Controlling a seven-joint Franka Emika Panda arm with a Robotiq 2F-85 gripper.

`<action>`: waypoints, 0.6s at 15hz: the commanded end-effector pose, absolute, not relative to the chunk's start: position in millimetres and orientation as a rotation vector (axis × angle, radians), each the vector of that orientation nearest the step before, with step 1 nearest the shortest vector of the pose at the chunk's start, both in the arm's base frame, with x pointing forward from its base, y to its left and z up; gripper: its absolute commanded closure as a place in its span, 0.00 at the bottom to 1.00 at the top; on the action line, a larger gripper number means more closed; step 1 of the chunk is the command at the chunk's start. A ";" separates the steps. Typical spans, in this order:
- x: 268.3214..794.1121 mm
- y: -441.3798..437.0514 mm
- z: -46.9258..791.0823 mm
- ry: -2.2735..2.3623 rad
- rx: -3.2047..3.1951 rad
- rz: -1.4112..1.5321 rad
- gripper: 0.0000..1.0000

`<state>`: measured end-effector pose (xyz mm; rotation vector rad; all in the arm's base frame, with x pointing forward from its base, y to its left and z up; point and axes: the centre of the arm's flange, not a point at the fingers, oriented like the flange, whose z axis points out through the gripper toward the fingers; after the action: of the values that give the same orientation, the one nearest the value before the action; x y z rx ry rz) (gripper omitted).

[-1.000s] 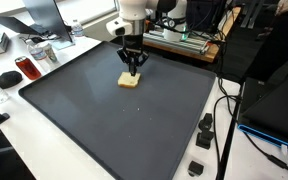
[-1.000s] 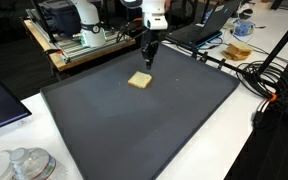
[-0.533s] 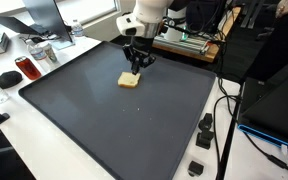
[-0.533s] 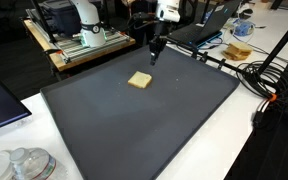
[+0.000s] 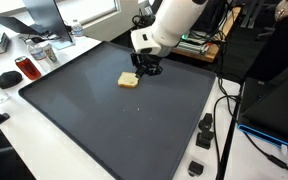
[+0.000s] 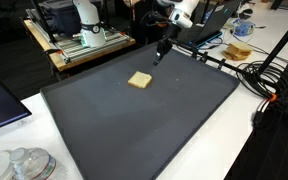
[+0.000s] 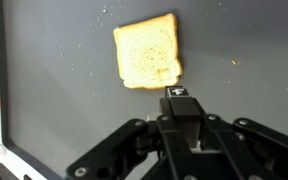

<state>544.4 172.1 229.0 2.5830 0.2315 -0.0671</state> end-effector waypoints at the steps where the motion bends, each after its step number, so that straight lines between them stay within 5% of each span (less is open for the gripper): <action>1: 573.6 188.0 211.0 0.248 2.506 -0.130 0.94; 9: 609.4 177.9 195.7 0.350 2.500 -0.280 0.94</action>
<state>586.7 179.9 193.9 2.4982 0.3026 -0.2141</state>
